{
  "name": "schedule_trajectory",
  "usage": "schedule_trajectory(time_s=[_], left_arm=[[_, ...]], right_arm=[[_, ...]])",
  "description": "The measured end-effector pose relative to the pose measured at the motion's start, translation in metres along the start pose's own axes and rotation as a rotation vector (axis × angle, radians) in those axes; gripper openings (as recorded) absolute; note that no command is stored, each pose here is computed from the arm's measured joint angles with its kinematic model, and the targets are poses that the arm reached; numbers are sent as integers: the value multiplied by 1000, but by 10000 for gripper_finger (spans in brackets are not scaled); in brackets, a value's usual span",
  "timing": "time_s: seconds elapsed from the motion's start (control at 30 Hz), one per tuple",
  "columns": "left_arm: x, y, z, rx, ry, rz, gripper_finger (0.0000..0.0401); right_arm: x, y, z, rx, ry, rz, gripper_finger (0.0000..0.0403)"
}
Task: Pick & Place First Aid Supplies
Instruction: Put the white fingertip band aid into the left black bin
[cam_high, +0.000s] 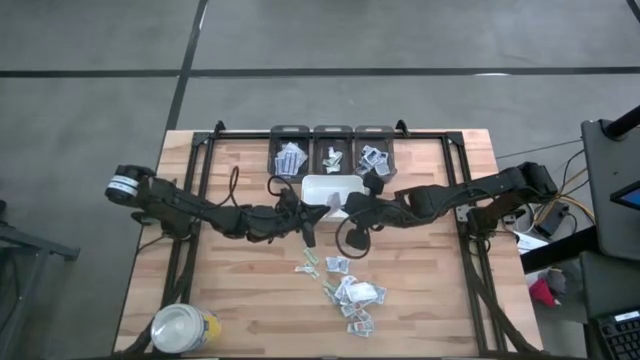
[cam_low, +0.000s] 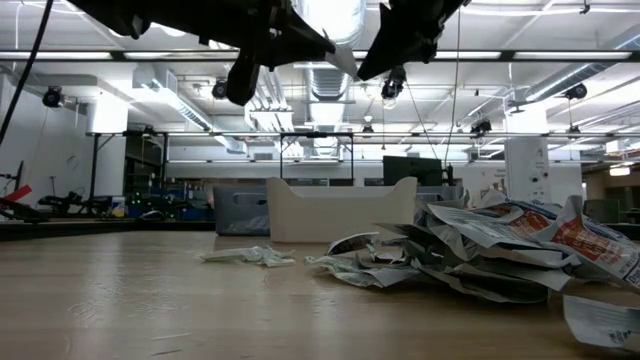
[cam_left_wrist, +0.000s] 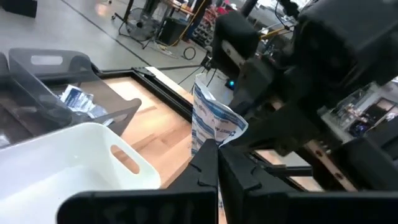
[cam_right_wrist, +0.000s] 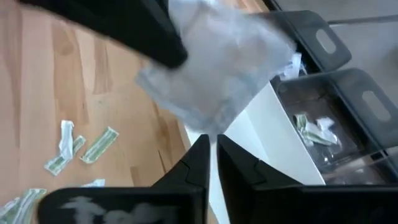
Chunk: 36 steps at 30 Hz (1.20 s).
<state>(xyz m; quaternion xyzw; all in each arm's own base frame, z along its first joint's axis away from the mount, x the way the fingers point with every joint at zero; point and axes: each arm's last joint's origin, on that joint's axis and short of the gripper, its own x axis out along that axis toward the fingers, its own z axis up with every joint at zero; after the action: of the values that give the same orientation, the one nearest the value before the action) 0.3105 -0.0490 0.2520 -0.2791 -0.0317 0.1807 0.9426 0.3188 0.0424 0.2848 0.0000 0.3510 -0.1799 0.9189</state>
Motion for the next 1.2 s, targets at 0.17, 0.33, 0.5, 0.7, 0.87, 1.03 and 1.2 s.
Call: schedule_trajectory(time_s=[0.17,0.33,0.5,0.7,0.87,1.03,1.2], left_arm=[[-9,2,8,98,38,65,0],[-18,-3,33,390,130,257,0],[-22,-15,61,789,262,435,0],[-21,-17,75,1198,324,664,0],[-13,-6,69,1510,464,704,0],[-1,16,59,1671,603,741,0],[17,41,47,1707,691,842,0]], right_arm=[[-1,-4,-11,-44,111,-33,67],[-3,-9,-26,-92,234,-73,89],[-4,-14,-42,-64,247,-92,88],[-18,-26,-63,66,112,-49,67],[-38,-39,-76,146,-57,41,51],[-57,-52,-93,183,-193,136,43],[-66,-61,-114,214,-283,221,43]])
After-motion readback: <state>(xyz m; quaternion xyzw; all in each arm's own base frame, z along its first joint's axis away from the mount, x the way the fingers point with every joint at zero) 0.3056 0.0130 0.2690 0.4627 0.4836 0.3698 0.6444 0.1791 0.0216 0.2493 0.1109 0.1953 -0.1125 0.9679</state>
